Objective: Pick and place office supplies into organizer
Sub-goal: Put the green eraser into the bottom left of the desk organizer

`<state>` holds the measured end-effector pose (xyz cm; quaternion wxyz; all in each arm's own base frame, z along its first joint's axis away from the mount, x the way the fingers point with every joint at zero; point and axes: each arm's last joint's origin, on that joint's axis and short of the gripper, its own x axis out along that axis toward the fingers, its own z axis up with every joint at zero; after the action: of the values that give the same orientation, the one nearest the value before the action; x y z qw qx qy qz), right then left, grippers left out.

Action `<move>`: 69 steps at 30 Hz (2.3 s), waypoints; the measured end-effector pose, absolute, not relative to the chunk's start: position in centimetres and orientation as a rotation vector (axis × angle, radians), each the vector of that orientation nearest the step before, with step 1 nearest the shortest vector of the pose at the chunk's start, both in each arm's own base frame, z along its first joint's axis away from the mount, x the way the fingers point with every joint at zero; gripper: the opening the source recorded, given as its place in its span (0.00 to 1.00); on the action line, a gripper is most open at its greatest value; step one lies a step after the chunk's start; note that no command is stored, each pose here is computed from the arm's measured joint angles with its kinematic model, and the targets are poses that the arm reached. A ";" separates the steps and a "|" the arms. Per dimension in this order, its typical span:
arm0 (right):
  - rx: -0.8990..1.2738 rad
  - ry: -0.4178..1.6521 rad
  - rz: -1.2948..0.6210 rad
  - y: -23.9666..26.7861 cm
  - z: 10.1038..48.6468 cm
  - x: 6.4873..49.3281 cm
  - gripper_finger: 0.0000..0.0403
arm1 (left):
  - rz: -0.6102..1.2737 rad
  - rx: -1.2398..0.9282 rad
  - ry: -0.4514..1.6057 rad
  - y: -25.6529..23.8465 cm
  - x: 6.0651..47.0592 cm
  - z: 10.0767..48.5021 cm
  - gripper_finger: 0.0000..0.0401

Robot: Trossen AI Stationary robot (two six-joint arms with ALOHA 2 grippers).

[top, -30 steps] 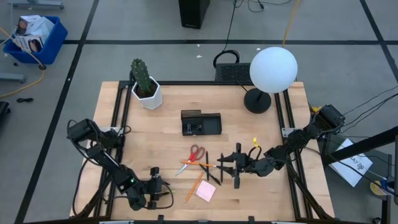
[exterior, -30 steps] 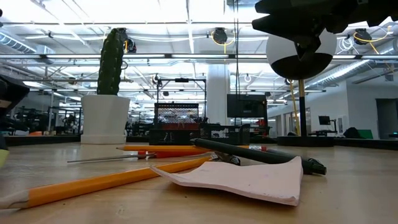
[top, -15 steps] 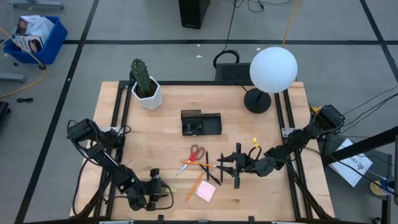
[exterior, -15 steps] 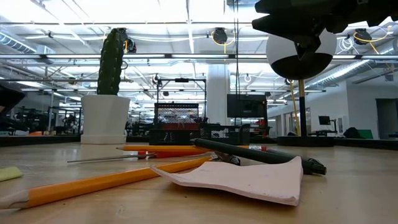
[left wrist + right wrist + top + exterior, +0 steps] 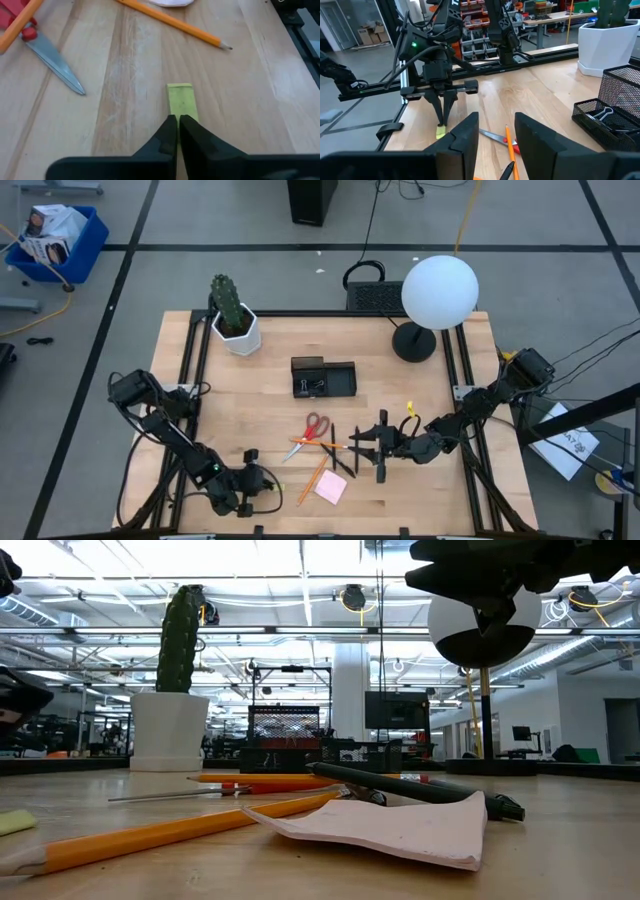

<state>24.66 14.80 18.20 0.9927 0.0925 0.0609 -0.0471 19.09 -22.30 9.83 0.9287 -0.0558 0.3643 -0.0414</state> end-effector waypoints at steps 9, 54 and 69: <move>0.198 0.122 -0.095 14.8 18.2 24.7 0.29 | -0.053 -0.175 0.740 -22.3 19.1 9.8 0.14; 0.196 0.128 -0.096 14.8 18.1 24.7 0.29 | -0.062 -0.078 0.715 -22.8 19.8 6.7 0.27; 0.196 0.128 -0.096 14.8 18.1 24.7 0.29 | -0.085 -0.062 0.688 -22.8 20.0 7.3 0.27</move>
<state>24.66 14.79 18.12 0.9920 0.0975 0.0639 -0.0479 20.00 -22.75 7.26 0.9401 -0.0306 0.3369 -0.0415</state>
